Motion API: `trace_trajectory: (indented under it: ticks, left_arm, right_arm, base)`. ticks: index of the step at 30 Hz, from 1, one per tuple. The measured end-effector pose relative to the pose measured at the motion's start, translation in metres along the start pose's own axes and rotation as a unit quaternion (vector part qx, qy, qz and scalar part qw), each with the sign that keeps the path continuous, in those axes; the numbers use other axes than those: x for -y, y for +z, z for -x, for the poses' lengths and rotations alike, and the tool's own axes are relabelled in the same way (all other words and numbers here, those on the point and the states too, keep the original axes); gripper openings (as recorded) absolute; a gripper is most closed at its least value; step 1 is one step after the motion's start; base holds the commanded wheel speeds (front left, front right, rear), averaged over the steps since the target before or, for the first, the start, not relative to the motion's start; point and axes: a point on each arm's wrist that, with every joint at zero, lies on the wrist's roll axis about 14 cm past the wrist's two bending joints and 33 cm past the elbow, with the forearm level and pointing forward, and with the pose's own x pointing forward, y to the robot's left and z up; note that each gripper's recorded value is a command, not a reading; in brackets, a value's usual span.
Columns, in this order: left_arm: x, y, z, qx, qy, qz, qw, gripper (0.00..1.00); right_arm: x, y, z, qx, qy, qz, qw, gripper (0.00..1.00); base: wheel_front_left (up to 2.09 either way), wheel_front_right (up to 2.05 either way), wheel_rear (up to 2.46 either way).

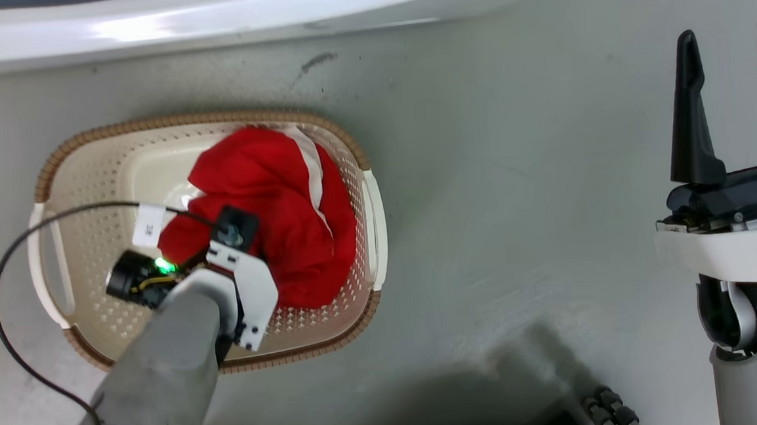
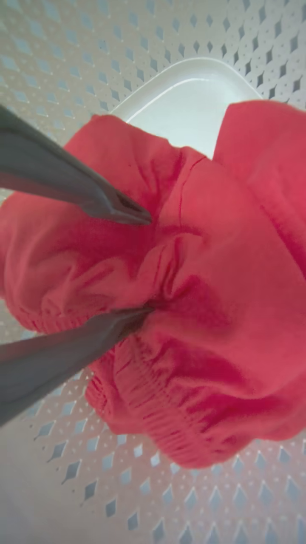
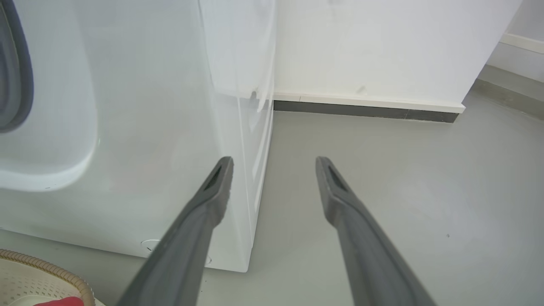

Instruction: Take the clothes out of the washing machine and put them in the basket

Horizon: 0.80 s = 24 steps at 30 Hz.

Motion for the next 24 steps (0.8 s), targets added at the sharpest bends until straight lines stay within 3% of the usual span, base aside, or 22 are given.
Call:
trace_trajectory:
  ticks: [16,24]
  left_arm:
    - [0.015,0.044,0.088,0.159,0.035,0.024,0.986,1.0]
    - [-0.001,0.087,0.156,0.291,0.094,0.063,0.95,1.0]
  right_arm:
    - [-0.014,0.071,0.042,0.05,0.014,-0.007,0.999,1.0]
    - [-0.024,0.105,0.068,0.083,0.026,-0.007,0.996,1.0]
  base:
    - [0.0,0.0,0.0]
    - [0.0,0.0,0.0]
